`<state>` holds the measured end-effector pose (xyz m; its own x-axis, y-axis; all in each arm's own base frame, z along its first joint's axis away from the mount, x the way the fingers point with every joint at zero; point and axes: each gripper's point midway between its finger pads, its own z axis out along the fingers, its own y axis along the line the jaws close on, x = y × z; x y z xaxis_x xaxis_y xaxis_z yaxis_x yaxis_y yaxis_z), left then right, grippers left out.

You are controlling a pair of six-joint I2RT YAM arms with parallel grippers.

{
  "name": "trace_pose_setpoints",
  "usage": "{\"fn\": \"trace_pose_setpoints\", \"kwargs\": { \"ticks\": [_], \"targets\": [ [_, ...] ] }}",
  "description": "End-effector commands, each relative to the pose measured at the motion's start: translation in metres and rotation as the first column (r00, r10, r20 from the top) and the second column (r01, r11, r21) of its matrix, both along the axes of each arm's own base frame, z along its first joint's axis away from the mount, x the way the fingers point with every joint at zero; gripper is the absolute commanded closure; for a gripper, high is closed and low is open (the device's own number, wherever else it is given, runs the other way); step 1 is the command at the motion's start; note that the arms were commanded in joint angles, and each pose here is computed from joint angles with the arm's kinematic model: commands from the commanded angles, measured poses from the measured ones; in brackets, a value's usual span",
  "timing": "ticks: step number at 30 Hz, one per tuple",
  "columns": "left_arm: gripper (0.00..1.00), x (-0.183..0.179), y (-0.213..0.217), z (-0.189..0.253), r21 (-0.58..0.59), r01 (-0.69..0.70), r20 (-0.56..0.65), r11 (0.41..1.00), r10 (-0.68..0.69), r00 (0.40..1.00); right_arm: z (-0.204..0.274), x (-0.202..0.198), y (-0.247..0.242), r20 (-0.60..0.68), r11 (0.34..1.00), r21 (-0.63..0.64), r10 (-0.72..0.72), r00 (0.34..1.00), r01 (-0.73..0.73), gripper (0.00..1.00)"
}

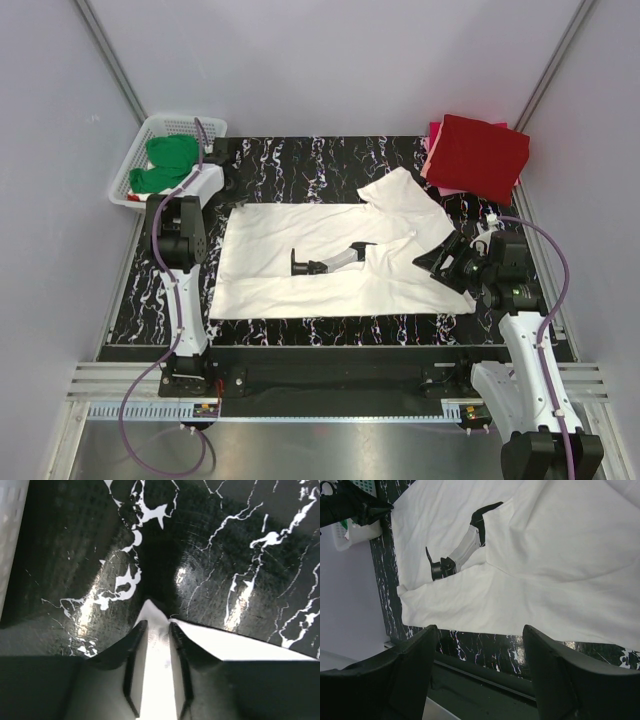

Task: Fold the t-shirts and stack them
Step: Fold the tshirt

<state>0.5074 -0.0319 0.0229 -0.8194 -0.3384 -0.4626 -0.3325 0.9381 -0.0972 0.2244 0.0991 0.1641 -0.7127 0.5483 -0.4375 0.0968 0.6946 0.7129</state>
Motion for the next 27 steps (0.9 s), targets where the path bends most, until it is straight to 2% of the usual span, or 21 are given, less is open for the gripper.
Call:
{"fn": "trace_pose_setpoints", "kwargs": {
  "ticks": [1, 4, 7, 13, 19, 20, 22, 23, 25, 26, 27],
  "targets": [
    [0.79, 0.009, 0.001, 0.008, -0.001, 0.001, 0.033, 1.000, -0.001, 0.999, 0.001, -0.003, 0.002, 0.010, 1.000, -0.005, 0.025, 1.000, -0.025, 0.23],
    [0.92, 0.008, 0.000, 0.017, -0.003, 0.006, 0.042, 1.000, -0.005, 0.999, -0.001, -0.002, 0.002, 0.006, 1.000, -0.006, 0.023, 1.000, -0.023, 0.23],
    [1.00, 0.000, 0.006, 0.029, 0.021, -0.009, 0.027, 1.000, 0.009, 1.000, -0.001, -0.001, 0.001, 0.001, 1.000, -0.011, 0.017, 1.000, -0.017, 0.23],
    [1.00, -0.033, 0.027, 0.058, 0.130, -0.012, -0.047, 0.991, 0.018, 0.999, 0.004, 0.014, -0.005, -0.010, 0.999, -0.029, -0.023, 1.000, 0.022, 0.23],
    [1.00, -0.067, 0.046, 0.068, 0.175, -0.033, -0.115, 0.984, 0.053, 0.992, 0.013, 0.052, -0.009, -0.049, 0.997, -0.077, -0.025, 0.998, 0.021, 0.23],
    [1.00, -0.072, 0.050, 0.068, 0.175, -0.047, -0.124, 0.983, 0.070, 0.990, 0.026, 0.064, -0.010, -0.021, 0.995, -0.099, -0.033, 0.999, 0.030, 0.23],
    [0.99, -0.082, 0.050, 0.064, 0.159, -0.050, -0.144, 0.986, 0.074, 0.987, 0.020, 0.082, -0.002, -0.052, 0.991, -0.136, 0.004, 0.999, -0.011, 0.23],
    [0.98, -0.084, 0.050, 0.063, 0.158, -0.054, -0.151, 0.986, 0.078, 0.985, 0.039, 0.099, -0.002, -0.005, 0.986, -0.167, -0.001, 1.000, 0.000, 0.23],
    [0.97, -0.088, 0.045, 0.059, 0.129, -0.038, -0.164, 0.991, 0.059, 0.985, 0.026, 0.123, 0.005, -0.063, 0.976, -0.215, 0.027, 0.998, -0.040, 0.23],
    [0.97, -0.089, 0.043, 0.057, 0.118, -0.035, -0.167, 0.992, 0.055, 0.984, 0.048, 0.147, 0.006, -0.008, 0.972, -0.235, 0.025, 1.000, -0.026, 0.23],
    [0.96, -0.089, 0.041, 0.056, 0.109, -0.029, -0.164, 0.994, 0.047, 0.985, 0.029, 0.165, 0.010, -0.058, 0.964, -0.260, 0.041, 0.997, -0.055, 0.23]
  ]
}}
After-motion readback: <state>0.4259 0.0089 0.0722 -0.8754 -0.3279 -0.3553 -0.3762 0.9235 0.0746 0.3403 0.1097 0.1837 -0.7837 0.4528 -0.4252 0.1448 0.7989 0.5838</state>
